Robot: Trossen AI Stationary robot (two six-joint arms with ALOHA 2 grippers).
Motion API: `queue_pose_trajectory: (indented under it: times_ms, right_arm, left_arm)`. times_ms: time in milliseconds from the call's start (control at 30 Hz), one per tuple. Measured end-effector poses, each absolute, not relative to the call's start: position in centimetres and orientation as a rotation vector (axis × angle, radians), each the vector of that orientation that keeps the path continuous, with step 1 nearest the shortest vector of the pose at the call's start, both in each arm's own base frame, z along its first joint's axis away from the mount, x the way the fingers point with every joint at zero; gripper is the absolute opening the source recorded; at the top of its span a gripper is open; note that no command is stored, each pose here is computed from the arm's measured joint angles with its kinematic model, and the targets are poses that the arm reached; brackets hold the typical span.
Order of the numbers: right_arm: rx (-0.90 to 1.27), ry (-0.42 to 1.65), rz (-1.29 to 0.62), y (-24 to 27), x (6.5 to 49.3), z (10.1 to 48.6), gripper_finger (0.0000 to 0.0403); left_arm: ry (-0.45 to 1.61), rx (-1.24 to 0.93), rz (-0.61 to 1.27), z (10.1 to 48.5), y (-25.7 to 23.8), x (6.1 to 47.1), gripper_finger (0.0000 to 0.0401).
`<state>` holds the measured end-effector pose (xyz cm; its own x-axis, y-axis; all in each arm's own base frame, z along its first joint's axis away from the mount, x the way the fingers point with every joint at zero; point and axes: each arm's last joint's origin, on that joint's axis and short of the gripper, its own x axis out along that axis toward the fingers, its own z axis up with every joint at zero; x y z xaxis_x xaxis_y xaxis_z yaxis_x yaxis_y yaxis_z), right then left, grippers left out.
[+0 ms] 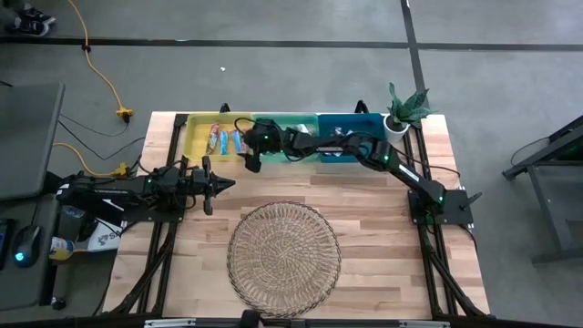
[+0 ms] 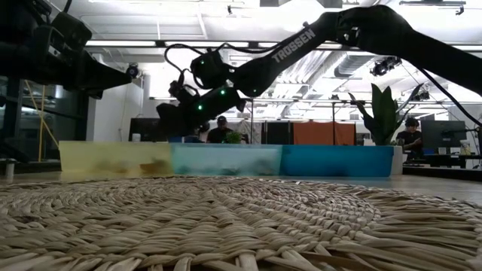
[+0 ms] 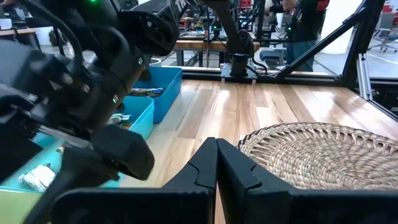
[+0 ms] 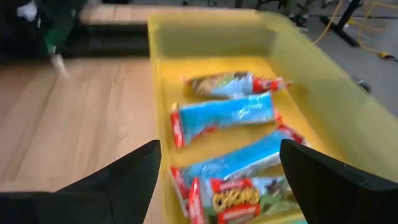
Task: Pick and place Granola Bars by type
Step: Return to Home Position
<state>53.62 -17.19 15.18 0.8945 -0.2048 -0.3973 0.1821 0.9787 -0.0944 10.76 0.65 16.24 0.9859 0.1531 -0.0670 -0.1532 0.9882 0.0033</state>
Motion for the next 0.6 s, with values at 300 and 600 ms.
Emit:
queue_pose_trajectory:
  times_ms: [300,600]
  right_arm:
    - [0.066,0.304,-0.211,-18.0,53.4,20.2,0.0314]
    - [0.069,0.341,-0.192,-17.0,50.0,29.2,0.0284]
  left_arm:
    - [0.067,-0.002,0.154,16.2,0.6,10.8,0.0]
    - [0.067,-0.002,0.154,16.2,0.6,10.8,0.0]
